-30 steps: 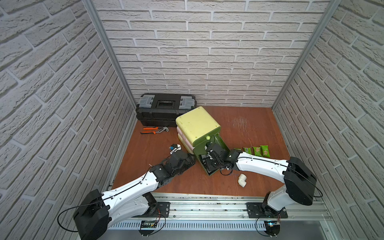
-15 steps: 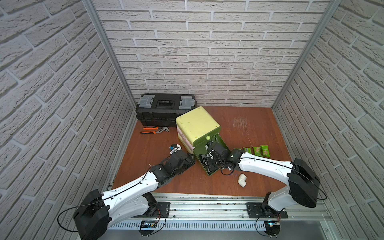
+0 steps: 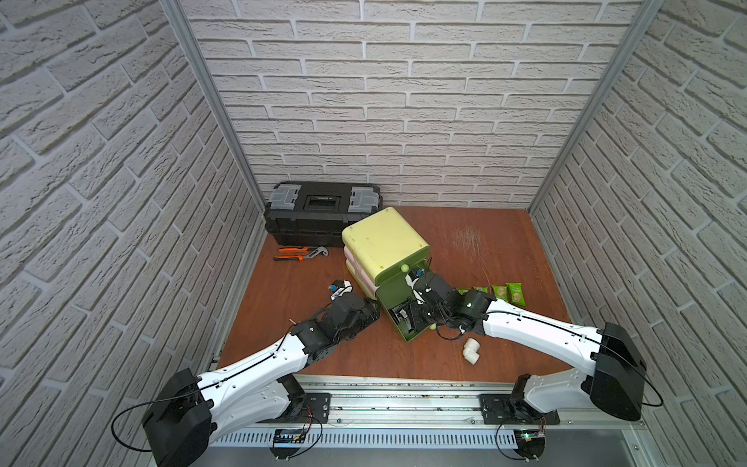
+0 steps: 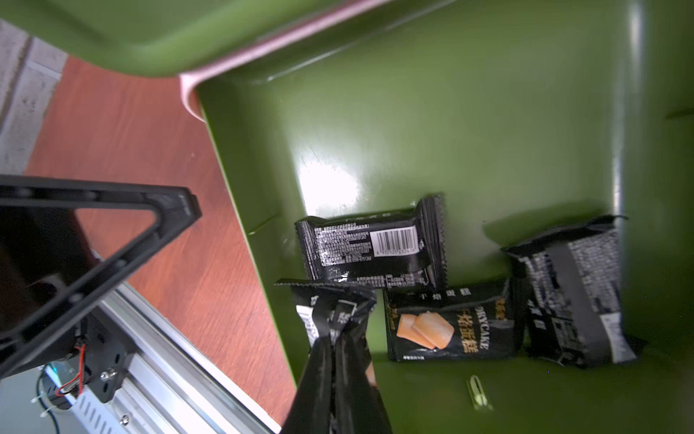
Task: Take the cookies out of the drawer
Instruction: Pick up the cookie from the drawer.
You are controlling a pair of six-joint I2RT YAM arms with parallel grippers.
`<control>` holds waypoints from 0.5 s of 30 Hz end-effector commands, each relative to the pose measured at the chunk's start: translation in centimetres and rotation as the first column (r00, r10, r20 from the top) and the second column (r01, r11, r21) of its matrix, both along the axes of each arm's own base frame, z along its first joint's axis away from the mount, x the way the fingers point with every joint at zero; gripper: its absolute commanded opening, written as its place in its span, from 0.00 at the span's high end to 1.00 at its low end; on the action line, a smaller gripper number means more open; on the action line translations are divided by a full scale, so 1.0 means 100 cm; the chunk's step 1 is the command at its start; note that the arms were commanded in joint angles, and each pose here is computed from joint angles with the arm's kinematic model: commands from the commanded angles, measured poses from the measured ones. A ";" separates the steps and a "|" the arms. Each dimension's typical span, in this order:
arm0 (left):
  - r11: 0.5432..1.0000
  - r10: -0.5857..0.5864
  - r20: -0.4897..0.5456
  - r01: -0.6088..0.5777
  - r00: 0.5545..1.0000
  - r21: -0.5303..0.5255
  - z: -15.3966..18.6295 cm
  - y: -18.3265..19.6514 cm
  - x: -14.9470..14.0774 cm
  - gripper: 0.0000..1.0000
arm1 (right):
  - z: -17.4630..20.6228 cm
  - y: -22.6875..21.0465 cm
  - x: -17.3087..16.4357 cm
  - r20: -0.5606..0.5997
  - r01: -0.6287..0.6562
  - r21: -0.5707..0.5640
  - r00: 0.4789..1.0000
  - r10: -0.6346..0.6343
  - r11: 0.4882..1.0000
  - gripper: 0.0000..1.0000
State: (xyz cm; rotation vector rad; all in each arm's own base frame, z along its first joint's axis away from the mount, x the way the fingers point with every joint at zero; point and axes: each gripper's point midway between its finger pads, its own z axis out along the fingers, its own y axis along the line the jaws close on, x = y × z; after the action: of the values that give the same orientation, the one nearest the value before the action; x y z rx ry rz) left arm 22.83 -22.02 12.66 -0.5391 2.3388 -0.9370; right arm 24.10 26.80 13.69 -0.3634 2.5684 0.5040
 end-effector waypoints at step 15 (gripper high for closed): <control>1.000 0.001 0.023 0.000 1.000 -0.017 0.009 -0.005 0.005 0.43 | 0.075 -0.105 0.009 0.071 0.255 0.083 0.963 -0.261 0.963 0.98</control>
State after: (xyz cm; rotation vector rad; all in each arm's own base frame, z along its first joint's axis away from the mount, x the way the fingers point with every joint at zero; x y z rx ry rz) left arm 22.83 -22.04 12.58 -0.5381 2.3416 -0.9347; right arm 24.82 18.49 20.18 -0.0920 2.4693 0.4978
